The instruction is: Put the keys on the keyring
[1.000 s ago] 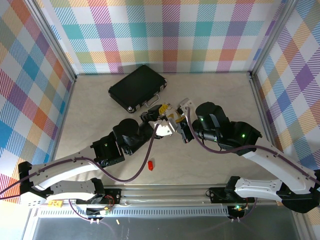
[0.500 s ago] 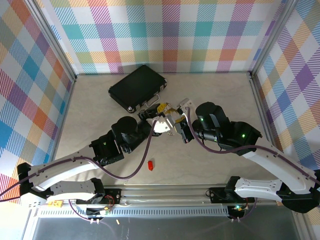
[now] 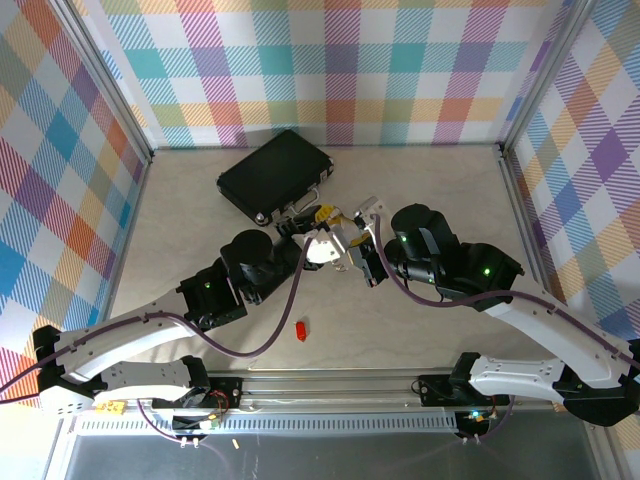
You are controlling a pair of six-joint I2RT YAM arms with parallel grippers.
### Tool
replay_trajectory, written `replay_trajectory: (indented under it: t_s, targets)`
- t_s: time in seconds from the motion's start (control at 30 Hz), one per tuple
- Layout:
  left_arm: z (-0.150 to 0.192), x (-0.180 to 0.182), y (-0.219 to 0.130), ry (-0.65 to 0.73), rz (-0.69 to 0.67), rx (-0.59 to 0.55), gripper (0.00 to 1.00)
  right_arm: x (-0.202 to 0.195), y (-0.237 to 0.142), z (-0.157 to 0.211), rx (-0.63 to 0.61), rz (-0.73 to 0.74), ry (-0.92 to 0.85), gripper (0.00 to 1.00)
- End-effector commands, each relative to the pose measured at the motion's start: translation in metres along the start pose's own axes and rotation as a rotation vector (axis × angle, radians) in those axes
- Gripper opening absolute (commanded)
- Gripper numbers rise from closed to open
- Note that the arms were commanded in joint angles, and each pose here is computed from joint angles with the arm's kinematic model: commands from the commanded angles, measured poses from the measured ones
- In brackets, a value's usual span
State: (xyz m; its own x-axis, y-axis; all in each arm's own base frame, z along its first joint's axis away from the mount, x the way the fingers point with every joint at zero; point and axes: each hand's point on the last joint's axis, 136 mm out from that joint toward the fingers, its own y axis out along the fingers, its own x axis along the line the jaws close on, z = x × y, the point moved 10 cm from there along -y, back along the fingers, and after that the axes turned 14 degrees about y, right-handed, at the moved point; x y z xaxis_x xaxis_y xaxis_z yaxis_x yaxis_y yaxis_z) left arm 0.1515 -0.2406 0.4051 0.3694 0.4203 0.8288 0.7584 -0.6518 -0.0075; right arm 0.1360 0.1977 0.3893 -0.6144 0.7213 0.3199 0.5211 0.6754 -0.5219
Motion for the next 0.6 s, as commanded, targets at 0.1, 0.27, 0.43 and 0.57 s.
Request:
replay_trajectory:
  t_s: [0.1,0.27,0.43,0.57]
  targets:
    - [-0.006,0.013,-0.001,-0.022,-0.030,-0.023,0.17,0.005,-0.009,-0.012,-0.047,-0.033,0.011,0.00]
    - [-0.008,0.017,-0.005,-0.040,-0.039,-0.035,0.09,0.005,-0.012,-0.012,-0.050,-0.029,0.013,0.00]
    - [-0.011,0.025,-0.012,-0.079,-0.033,-0.060,0.00,0.004,-0.011,-0.010,-0.044,-0.023,0.008,0.00]
    - [-0.012,0.035,-0.017,-0.148,-0.011,-0.075,0.00,0.003,-0.011,-0.008,-0.048,-0.026,0.000,0.00]
